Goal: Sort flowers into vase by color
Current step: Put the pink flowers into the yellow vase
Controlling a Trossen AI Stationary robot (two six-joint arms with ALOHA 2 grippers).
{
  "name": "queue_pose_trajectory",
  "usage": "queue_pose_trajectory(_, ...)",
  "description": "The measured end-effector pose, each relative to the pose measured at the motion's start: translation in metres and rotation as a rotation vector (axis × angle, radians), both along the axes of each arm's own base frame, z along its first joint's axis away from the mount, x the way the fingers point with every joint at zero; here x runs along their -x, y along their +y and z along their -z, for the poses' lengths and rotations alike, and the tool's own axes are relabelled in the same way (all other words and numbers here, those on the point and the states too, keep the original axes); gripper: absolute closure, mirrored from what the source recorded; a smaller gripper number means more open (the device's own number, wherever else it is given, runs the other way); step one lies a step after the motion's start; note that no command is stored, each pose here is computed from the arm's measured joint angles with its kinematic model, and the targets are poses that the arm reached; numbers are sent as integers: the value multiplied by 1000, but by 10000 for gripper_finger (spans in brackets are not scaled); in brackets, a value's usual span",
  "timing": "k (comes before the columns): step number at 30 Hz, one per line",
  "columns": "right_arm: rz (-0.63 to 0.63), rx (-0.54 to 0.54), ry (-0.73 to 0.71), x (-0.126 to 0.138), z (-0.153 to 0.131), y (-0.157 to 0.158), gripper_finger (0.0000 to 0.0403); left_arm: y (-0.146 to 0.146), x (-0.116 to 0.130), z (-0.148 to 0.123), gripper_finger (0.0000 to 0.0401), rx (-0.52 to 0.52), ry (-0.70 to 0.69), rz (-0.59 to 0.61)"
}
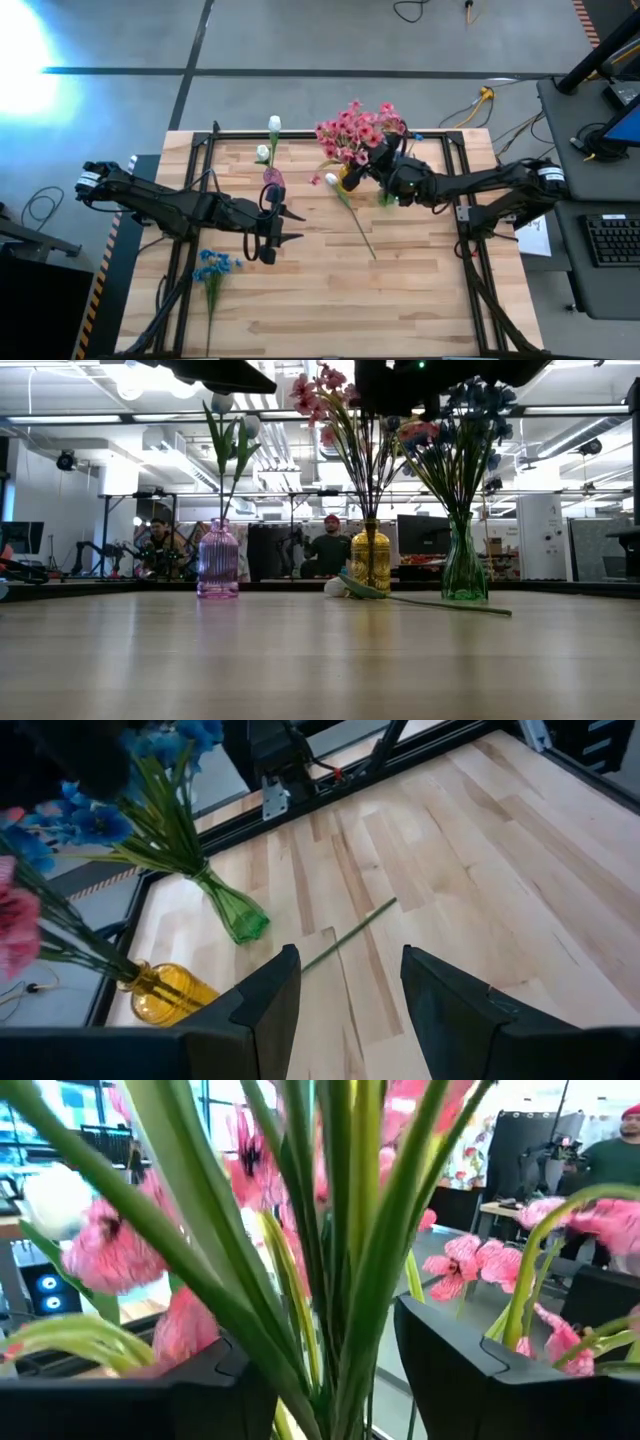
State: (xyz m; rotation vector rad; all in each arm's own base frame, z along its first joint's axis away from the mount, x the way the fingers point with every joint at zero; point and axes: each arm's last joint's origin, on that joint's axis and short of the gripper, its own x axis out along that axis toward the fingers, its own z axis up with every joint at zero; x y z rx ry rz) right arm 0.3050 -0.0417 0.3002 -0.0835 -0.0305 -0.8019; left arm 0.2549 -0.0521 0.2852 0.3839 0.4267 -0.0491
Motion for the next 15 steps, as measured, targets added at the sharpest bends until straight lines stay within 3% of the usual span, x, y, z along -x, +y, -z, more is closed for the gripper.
queue_pose_trajectory(8,-5,13,-28,8,-11,2,208,1,0,0,241,-3,-1,-25)
queue_pose_trajectory(15,-24,24,-29,8,-12,3,221,1,0,0,241,-3,-1,-26)
